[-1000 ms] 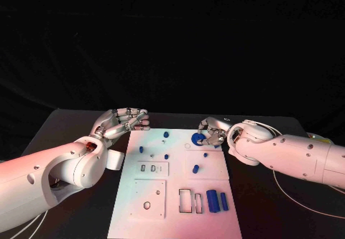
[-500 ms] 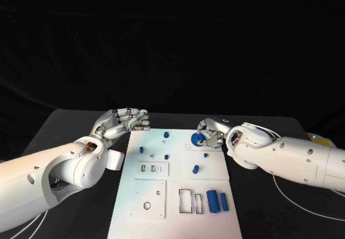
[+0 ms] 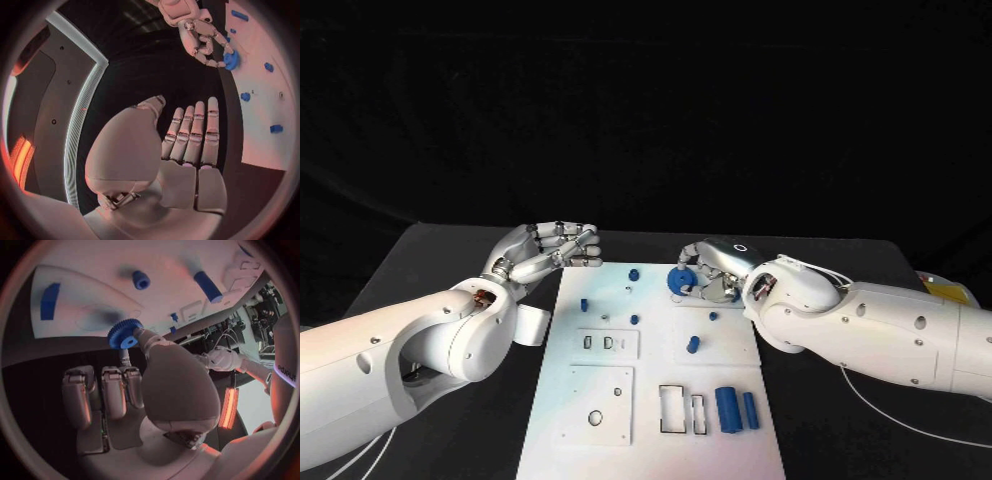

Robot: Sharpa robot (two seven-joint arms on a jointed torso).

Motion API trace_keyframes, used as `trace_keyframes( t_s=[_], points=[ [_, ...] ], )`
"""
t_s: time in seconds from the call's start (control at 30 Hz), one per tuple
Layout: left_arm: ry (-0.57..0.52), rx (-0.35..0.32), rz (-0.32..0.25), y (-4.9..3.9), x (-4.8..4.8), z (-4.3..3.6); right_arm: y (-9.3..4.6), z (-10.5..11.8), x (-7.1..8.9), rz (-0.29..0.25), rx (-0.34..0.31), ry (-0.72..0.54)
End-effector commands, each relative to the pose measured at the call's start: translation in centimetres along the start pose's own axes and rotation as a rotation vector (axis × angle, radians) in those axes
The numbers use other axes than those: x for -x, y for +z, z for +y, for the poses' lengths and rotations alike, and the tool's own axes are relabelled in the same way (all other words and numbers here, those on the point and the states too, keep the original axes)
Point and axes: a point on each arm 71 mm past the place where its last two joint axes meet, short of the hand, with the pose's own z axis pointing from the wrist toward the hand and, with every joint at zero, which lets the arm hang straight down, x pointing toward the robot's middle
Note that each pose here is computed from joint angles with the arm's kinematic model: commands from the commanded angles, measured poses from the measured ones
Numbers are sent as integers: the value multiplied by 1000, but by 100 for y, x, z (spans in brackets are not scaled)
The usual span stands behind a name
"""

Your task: Assemble the parts on the task board

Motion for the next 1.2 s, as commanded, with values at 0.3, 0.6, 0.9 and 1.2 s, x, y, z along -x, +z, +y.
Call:
trace_keyframes(
  t_s=[0.3, 0.6, 0.9, 1.2],
  points=[
    [-14, -6, 23, 8, -38, -11, 172, 491, -21, -72, 114, -111],
    [-17, -7, 27, 12, -56, -12, 334, 703, -158, -56, 140, -115],
    [-16, -9, 26, 12, -58, -16, 416, 773, -264, -39, 144, -114],
    [-17, -12, 28, 14, -69, -19, 492, 797, -334, -28, 140, -122]
  ],
)
